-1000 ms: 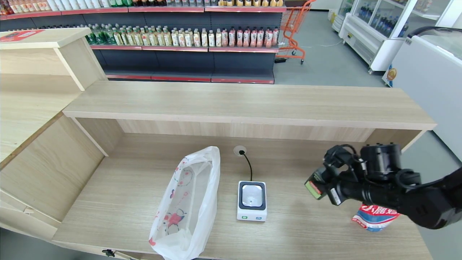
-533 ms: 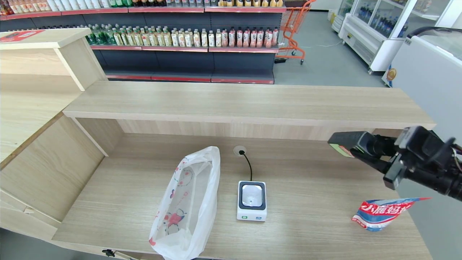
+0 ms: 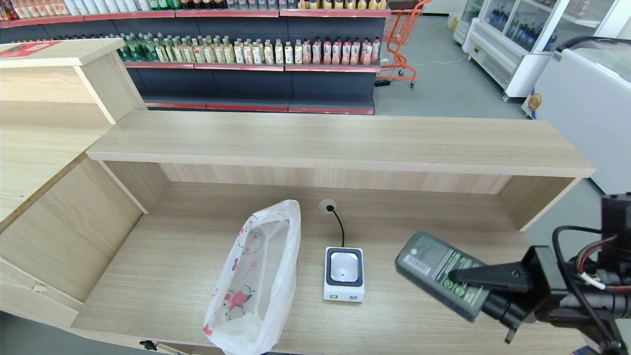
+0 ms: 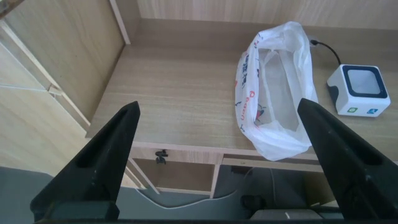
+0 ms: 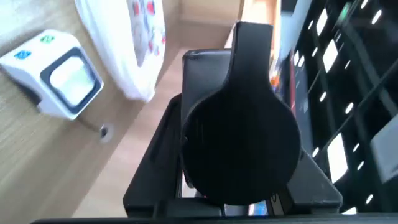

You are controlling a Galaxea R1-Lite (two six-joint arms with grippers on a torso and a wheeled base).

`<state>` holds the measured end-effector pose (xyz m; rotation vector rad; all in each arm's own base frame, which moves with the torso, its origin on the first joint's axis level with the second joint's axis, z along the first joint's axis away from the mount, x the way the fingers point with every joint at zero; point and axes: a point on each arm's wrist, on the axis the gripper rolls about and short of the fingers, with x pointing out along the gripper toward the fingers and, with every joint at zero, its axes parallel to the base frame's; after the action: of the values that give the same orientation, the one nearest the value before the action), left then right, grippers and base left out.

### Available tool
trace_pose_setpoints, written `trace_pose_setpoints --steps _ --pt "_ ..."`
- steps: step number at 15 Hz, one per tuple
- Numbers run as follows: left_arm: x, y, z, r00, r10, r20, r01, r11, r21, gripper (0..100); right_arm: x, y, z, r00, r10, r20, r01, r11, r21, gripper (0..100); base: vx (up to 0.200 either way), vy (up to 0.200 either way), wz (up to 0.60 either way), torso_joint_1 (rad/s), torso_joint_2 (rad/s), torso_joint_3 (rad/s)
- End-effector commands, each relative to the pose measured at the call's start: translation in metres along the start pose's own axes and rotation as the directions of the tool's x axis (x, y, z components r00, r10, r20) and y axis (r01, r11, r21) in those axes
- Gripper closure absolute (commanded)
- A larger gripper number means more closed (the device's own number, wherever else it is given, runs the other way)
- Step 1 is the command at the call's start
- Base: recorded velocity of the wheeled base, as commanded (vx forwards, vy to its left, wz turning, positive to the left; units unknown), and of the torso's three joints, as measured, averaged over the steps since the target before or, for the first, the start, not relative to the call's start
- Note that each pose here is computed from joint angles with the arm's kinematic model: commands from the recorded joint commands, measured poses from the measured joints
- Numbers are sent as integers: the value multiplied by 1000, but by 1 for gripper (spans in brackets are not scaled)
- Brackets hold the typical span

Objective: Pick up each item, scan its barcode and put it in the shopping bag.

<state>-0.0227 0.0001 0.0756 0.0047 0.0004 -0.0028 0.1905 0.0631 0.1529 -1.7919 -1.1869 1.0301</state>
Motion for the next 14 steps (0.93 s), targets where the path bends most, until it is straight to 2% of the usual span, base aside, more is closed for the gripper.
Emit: trace_pose_setpoints --steps 1,4,7,14 --pt "0 0 0 1000 0 0 0 1000 0 0 47 15 18 969 -27 244 50 995 -89 100 0 0 0 0 0 0" --pt "0 0 0 1000 0 0 0 1000 0 0 64 17 26 948 -42 317 100 981 -168 100 0 0 0 0 0 0" --pt "0 0 0 1000 0 0 0 1000 0 0 65 8 20 955 -72 289 149 956 -251 100 0 0 0 0 0 0" --pt "0 0 0 1000 0 0 0 1000 0 0 69 9 14 958 -73 276 154 947 -282 100 0 0 0 0 0 0"
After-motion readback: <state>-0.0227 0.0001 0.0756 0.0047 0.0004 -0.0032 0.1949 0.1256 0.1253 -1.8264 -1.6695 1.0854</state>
